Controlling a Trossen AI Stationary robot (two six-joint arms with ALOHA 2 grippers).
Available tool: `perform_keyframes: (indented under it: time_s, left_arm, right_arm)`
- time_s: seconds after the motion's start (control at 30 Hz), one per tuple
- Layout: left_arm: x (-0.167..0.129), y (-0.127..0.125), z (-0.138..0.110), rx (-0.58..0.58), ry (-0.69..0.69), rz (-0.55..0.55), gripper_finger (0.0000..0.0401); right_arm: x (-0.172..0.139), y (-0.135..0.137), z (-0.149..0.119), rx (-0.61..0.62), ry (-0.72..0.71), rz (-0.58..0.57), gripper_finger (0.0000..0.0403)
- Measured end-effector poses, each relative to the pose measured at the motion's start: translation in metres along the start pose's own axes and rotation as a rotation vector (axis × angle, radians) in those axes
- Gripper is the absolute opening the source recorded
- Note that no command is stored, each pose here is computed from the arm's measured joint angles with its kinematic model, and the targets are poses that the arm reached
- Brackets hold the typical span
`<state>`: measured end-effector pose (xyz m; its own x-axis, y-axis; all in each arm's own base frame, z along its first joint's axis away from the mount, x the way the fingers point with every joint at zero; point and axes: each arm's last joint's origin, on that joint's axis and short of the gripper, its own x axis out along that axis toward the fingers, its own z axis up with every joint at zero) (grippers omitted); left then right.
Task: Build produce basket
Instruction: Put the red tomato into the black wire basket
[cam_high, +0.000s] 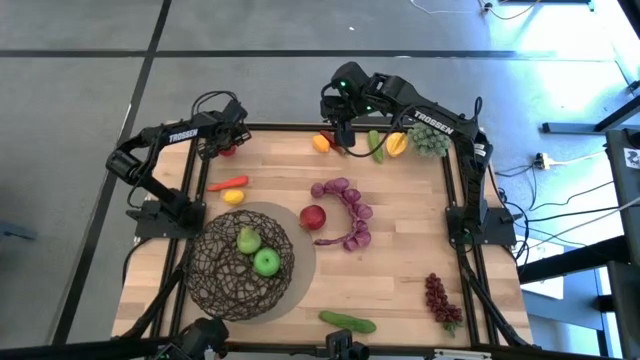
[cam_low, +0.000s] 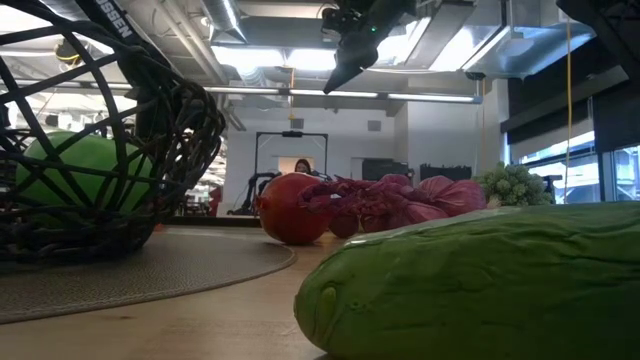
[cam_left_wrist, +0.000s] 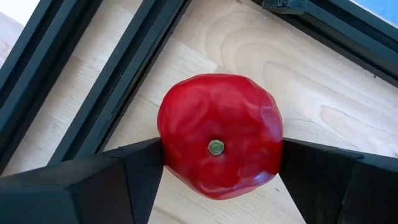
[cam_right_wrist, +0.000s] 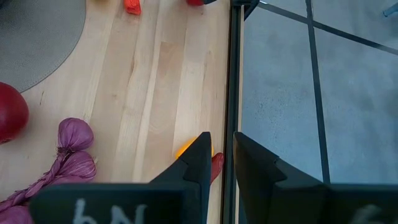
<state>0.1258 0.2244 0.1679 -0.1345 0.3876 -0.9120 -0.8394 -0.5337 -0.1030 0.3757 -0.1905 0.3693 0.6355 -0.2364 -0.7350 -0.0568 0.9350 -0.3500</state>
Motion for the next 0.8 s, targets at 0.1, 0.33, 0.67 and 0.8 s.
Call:
perform_keyframes:
  time_s: [0.1,0.33,0.67,0.8]
  left_arm:
    - [-0.001,-0.001,-0.002,0.025,0.0,0.001,0.0259]
    - [-0.006,-0.007,-0.011,0.152,0.021,-0.022,0.0258]
    - [-0.034,-0.032,-0.011,0.335,-0.03,-0.092,0.0258]
    - [-0.05,-0.041,-0.009,0.414,-0.042,-0.103,0.0258]
  right_arm:
    - [0.0,0.0,0.0,0.0,0.0,0.0,0.0065]
    - [0.0,0.0,0.0,0.0,0.0,0.0,0.0065]
    - [0.0,0.0,0.0,0.0,0.0,0.0,0.0065]
    - [0.0,0.0,0.0,0.0,0.0,0.0,0.0065]
